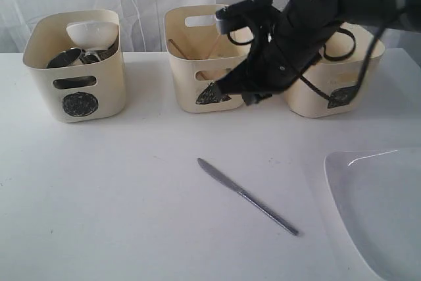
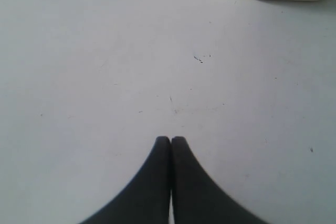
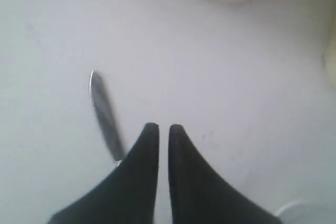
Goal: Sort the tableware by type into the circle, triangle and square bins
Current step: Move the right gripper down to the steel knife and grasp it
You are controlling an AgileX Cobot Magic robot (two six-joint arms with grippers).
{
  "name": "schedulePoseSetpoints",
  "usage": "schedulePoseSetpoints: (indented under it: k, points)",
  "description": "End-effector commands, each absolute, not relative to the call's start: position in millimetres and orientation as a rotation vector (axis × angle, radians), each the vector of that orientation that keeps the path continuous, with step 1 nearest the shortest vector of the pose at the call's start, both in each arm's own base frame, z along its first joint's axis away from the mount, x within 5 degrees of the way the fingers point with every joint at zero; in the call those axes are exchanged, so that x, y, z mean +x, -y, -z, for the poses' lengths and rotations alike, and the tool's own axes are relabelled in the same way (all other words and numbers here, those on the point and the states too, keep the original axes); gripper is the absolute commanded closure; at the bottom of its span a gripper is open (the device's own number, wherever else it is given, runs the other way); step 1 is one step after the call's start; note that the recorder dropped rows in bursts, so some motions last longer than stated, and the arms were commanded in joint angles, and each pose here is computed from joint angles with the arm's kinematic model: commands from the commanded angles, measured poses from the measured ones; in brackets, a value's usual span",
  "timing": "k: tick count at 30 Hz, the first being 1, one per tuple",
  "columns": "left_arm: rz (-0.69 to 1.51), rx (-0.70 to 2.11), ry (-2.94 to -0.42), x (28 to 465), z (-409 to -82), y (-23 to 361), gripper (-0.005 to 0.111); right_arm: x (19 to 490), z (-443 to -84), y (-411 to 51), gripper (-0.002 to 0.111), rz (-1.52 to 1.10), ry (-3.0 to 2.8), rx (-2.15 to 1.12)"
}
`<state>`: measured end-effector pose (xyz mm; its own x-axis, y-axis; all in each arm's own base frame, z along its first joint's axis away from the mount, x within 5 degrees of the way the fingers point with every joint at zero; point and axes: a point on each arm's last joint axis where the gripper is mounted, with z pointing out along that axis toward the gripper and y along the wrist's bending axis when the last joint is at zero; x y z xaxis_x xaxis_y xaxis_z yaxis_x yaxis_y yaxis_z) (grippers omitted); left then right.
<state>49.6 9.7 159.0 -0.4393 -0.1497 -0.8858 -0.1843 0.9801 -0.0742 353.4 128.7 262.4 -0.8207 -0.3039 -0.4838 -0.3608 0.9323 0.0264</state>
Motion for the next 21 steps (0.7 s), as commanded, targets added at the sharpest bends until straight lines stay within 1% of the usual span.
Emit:
schedulePoseSetpoints:
  k: [1,3,6,12,16,21]
  points:
    - [-0.039,-0.248,-2.045,49,-157,-10,0.107,310,-243,-123,0.101,-0.314,-2.76,-0.351]
    - [-0.039,-0.248,-2.045,49,-157,-10,0.107,293,-232,-124,0.101,-0.393,-2.789,-0.36]
    - [-0.039,-0.248,-2.045,49,-157,-10,0.107,266,-228,-127,0.101,-0.465,-2.742,-0.496]
    - [-0.039,-0.248,-2.045,49,-157,-10,0.107,225,-220,-113,0.101,-0.448,-2.684,-0.494]
    - [-0.039,-0.248,-2.045,49,-157,-10,0.107,212,-213,-107,0.101,-0.44,-2.712,-0.499]
    - [-0.039,-0.248,-2.045,49,-157,-10,0.107,211,-210,-106,0.101,-0.434,-2.707,-0.504]
